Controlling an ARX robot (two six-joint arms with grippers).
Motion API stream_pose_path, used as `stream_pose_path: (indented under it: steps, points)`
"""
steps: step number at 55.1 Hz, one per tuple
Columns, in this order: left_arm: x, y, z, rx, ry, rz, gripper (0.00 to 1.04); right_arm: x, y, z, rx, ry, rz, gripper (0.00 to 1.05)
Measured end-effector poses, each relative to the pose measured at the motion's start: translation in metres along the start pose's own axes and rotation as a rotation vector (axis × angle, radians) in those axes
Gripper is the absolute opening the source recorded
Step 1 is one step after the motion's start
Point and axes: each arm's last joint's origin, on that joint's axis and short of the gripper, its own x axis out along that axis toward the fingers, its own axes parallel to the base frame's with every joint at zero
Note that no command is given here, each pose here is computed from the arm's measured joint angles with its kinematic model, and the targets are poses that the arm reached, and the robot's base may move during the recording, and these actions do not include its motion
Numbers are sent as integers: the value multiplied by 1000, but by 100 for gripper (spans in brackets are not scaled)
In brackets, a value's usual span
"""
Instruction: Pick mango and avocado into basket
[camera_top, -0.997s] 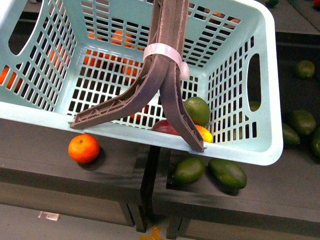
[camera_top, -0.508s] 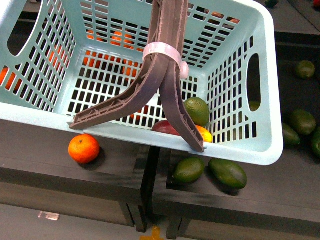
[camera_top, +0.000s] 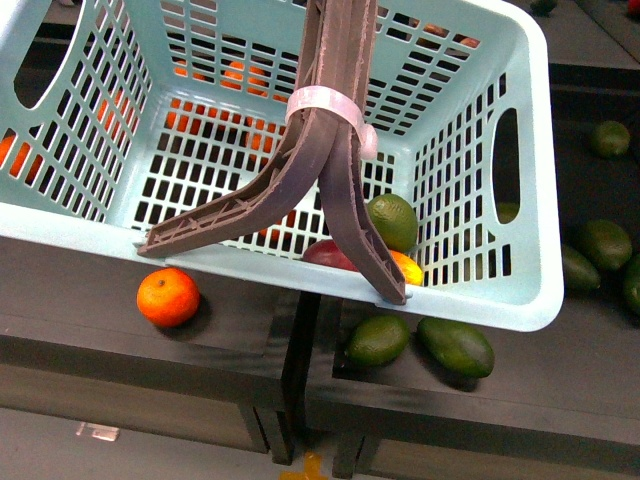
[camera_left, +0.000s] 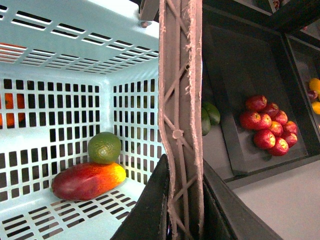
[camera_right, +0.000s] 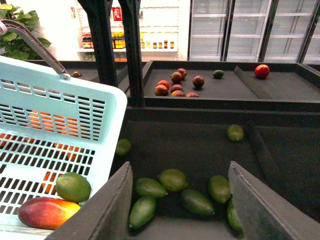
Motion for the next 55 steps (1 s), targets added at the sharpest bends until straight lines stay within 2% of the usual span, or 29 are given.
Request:
stream_pose_path:
  steps: [12,15,28,55]
  points:
    - [0,0,0,0,0,0,12,0,0,0,1,0,-2,99]
    - [0,-1,-1,2,3,-5,12,0,0,0,1,0,-5,96]
    - [1,-5,-2,-2,18,-32,12,0,0,0,1,1,-4,97]
    - [0,1,1,4,-6,11,12,0,0,0,0,2,-2,97]
